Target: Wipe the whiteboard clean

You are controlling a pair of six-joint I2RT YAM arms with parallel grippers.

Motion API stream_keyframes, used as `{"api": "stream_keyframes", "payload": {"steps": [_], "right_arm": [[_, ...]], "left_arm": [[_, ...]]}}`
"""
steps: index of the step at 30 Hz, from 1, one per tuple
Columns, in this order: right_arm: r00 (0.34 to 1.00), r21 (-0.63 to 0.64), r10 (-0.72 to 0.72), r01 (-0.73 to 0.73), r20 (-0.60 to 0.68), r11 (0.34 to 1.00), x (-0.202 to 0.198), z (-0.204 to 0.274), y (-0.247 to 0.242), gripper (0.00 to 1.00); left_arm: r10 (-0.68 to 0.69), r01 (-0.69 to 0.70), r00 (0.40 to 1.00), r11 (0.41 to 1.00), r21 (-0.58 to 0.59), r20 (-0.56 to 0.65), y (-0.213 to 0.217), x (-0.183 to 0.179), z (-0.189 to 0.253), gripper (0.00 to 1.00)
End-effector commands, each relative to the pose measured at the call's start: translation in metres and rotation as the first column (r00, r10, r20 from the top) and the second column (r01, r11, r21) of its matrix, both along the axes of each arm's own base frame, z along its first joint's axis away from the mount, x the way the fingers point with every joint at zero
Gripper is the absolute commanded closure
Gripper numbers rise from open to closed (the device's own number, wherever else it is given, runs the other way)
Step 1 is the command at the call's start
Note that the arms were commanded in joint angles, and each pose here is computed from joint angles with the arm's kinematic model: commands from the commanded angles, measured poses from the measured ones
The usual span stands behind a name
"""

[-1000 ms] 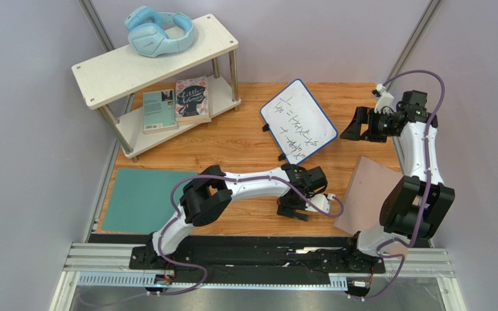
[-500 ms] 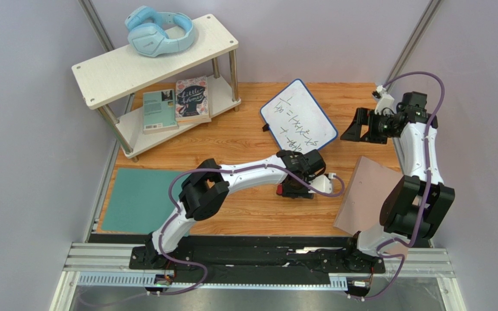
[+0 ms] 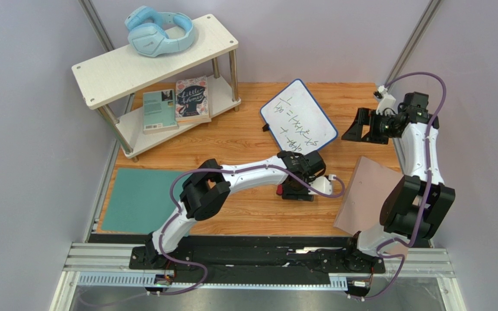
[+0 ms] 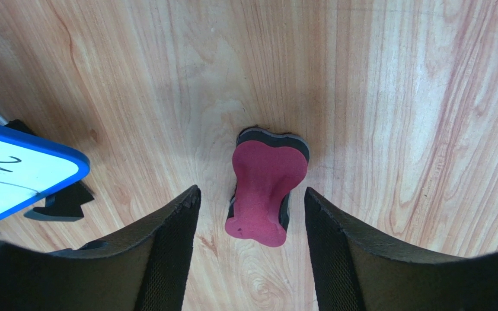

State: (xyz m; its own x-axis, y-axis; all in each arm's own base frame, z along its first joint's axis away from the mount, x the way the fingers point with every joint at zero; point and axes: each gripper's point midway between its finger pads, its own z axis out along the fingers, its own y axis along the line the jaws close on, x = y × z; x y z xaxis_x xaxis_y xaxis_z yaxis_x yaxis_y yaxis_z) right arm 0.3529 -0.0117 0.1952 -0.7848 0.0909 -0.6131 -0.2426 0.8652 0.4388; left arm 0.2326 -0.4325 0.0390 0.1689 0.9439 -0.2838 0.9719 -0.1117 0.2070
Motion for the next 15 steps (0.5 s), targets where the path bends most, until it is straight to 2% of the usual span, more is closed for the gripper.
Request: {"api": "stream_keyframes", "payload": {"steps": [1, 9, 13, 15], "right_arm": [[0.999, 0.005, -0.012, 0.012, 0.030, 1.000, 0.005, 0.008, -0.003, 0.00], [0.999, 0.012, -0.046, 0.046, 0.018, 0.999, 0.011, 0.005, -0.008, 0.00], [0.998, 0.014, -0.062, 0.062, 0.001, 0.998, 0.016, 0.003, -0.010, 0.00], [0.998, 0.012, -0.064, 0.064, -0.005, 0.998, 0.017, 0.002, -0.011, 0.00]], "left_arm": [[-0.011, 0.012, 0.999, 1.000, 0.020, -0.049, 0.001, -0.003, -0.010, 0.36], [-0.006, 0.011, 0.996, 0.998, 0.063, -0.083, 0.009, -0.004, -0.019, 0.44], [0.009, -0.005, 0.998, 0.998, 0.063, -0.067, 0.010, -0.001, -0.017, 0.53], [0.016, -0.013, 0.998, 0.999, 0.052, -0.058, 0.009, 0.000, -0.013, 0.63]]}}
